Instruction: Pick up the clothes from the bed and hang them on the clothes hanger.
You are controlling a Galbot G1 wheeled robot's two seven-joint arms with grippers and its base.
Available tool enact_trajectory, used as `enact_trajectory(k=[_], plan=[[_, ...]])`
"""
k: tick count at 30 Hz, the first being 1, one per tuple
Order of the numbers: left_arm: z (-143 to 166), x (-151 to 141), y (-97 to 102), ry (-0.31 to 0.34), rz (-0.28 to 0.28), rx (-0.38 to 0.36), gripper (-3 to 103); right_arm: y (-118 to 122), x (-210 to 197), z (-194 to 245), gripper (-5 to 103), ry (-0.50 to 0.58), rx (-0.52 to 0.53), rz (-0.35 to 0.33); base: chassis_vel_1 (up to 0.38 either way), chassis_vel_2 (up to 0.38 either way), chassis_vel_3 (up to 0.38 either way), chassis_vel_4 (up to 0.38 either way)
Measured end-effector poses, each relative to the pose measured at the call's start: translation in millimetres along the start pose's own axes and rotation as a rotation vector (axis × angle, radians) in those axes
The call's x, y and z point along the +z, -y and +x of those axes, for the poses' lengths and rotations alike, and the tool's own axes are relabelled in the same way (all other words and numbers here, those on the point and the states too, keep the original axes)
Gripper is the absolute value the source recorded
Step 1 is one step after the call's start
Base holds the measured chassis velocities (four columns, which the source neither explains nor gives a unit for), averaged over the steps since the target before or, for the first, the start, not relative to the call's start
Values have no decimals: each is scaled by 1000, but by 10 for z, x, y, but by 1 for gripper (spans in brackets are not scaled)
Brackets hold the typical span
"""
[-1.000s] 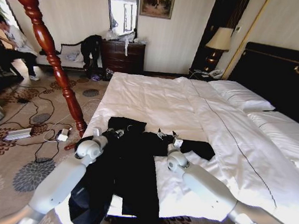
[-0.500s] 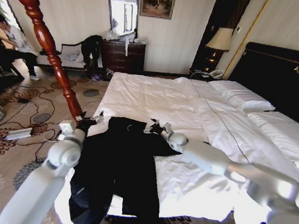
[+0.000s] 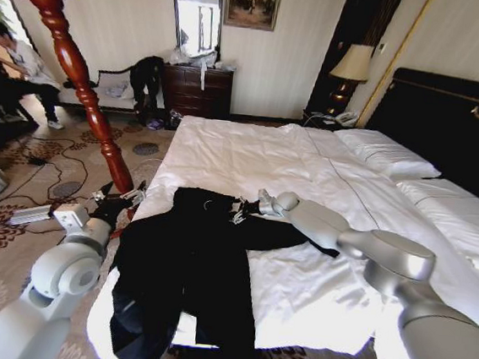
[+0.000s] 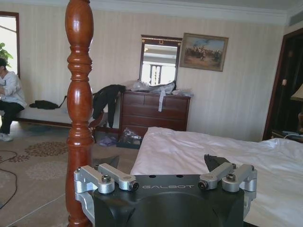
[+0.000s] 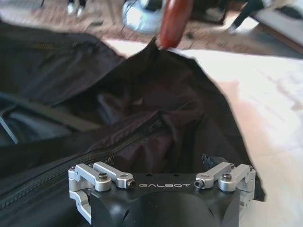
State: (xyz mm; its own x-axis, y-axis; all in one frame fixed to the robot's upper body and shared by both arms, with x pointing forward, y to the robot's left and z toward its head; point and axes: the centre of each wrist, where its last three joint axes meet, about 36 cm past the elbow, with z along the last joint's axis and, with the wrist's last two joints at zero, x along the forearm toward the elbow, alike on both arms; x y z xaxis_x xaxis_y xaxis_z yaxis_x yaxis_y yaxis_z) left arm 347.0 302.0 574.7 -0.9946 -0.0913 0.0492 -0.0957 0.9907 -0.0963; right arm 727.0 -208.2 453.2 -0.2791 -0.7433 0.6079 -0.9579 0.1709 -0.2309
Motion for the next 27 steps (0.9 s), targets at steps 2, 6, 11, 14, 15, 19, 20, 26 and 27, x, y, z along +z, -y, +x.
enact_trajectory(k=[2,6,11,14,15,19,20,26,27], plan=[[-2,-17,-1,-7,7,-6,100,42,-25,-33,100,-38,-26,21,0,0,0,0],[4,-24,9,-15,20,-6,100,117,-32,-9,100,-76,-33,19,0,0,0,0],[-11,-31,27,-18,29,-1,100,207,-7,91,90,-81,-34,21,0,0,0,0],[-31,-38,25,-23,36,-1,100,262,30,176,86,-72,-35,13,0,0,0,0],[-31,-38,25,-23,36,-1,100,262,30,176,86,-72,-35,13,0,0,0,0],[-59,-51,22,-27,39,-6,100,342,115,289,95,-92,-32,-3,0,0,0,0],[-59,-51,22,-27,39,-6,100,342,115,289,95,-92,-32,-3,0,0,0,0],[-54,-60,28,-32,36,-8,100,366,166,257,100,-148,-15,-5,0,0,0,0],[-54,-60,28,-32,36,-8,100,366,166,257,100,-148,-15,-5,0,0,0,0]])
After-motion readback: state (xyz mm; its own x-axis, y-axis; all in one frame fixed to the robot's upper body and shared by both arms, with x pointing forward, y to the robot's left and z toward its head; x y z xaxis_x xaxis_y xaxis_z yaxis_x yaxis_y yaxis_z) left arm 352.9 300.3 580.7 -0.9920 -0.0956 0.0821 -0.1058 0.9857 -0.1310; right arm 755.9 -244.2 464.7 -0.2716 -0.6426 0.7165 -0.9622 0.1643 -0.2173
